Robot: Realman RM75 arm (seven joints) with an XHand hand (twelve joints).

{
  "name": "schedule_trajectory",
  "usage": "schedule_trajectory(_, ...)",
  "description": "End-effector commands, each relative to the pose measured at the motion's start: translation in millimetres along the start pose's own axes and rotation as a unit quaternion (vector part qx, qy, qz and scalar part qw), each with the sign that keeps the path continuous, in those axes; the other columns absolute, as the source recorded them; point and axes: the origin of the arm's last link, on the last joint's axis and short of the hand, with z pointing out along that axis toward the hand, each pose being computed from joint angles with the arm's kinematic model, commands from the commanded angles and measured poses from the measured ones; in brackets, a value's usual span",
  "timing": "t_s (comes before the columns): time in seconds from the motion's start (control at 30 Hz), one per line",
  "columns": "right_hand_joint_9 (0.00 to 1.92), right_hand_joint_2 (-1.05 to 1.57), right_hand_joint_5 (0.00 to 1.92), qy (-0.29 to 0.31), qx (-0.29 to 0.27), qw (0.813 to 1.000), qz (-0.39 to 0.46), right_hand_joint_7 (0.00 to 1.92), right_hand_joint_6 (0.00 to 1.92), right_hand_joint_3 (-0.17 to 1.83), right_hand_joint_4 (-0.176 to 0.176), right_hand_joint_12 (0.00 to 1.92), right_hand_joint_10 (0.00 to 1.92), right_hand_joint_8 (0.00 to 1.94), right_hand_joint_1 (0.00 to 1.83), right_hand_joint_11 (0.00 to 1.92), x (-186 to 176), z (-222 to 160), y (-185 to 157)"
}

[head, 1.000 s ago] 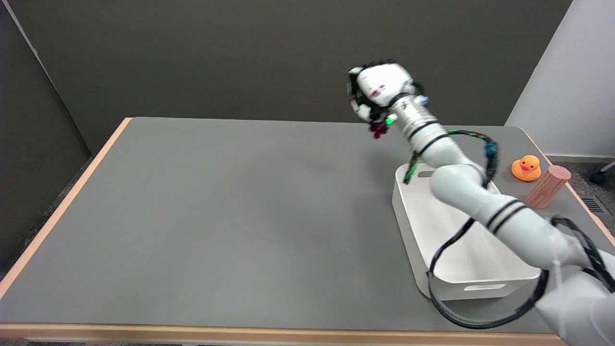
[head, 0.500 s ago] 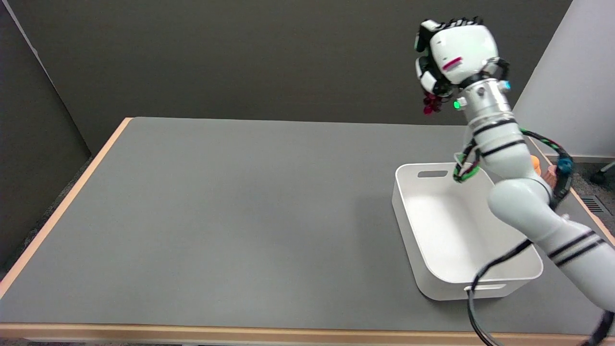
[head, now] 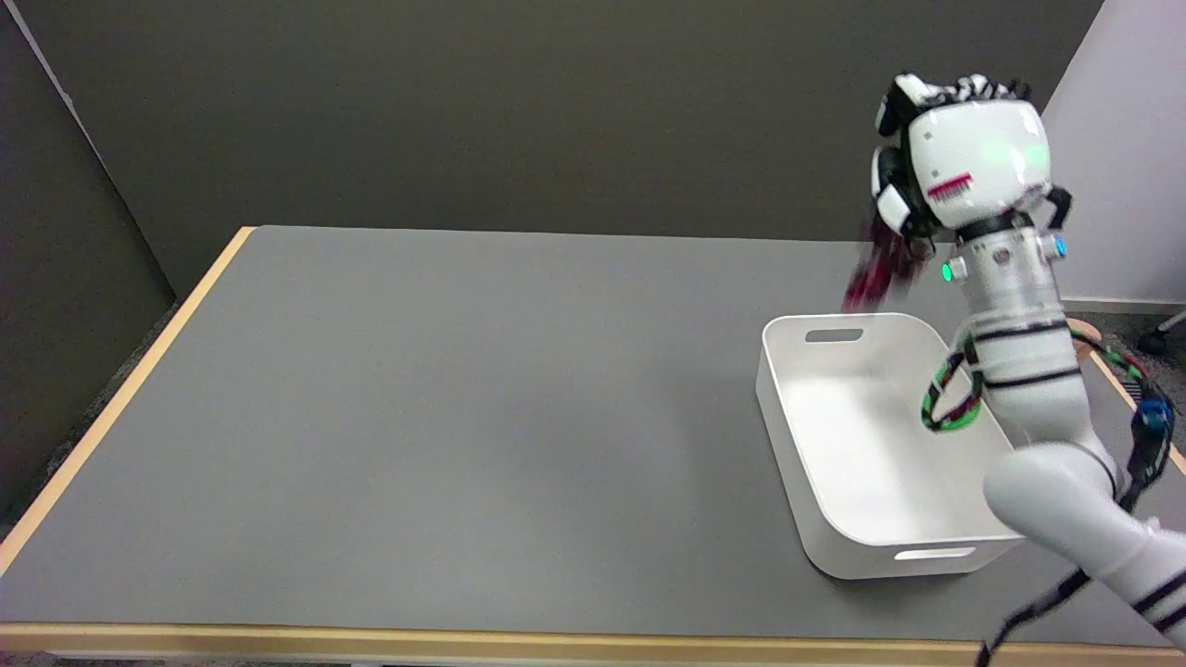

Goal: Place the grape into the white box.

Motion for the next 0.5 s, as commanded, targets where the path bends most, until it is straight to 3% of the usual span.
schedule_trajectory(0.03, 0.90, 1.03, 0.63, -0.070, -0.096, 0.993, 0.011, 0.88, 1.41, 0.45, -0.176, 1.92, 1.57, 1.48, 1.21, 0.72, -40, -92, 28)
schedule_trajectory(0.2, 0.90, 1.02, 0.63, -0.104, -0.115, 0.988, 0.021, 0.88, 1.41, 0.47, -0.176, 1.92, 1.57, 1.48, 1.21, 0.71, -60, -98, 32)
schedule_trajectory(0.37, 0.90, 1.02, 0.63, -0.101, -0.108, 0.988, 0.050, 0.88, 1.42, 0.47, -0.176, 1.92, 1.58, 1.49, 1.21, 0.71, -63, -93, 26)
schedule_trajectory(0.4, 0.87, 1.06, 0.63, -0.095, -0.105, 0.988, 0.068, 0.85, 1.46, 0.43, -0.132, 1.92, 1.59, 1.46, 1.13, 0.56, -63, -90, 24)
schedule_trajectory(0.43, 0.80, 1.16, 0.62, -0.089, -0.101, 0.986, 0.096, 0.78, 1.55, 0.33, -0.034, 1.92, 1.62, 1.40, 0.97, 0.23, -62, -87, 19)
schedule_trajectory(0.47, 0.77, 1.10, 0.58, -0.087, -0.100, 0.985, 0.110, 0.73, 1.45, 0.42, 0.001, 1.92, 1.62, 1.35, 0.89, 0.11, -62, -86, 17)
schedule_trajectory(0.5, 0.75, 0.91, 0.50, -0.082, -0.092, 0.983, 0.138, 0.68, 1.19, 0.68, 0.007, 1.92, 1.58, 1.30, 0.86, 0.10, -61, -85, 11)
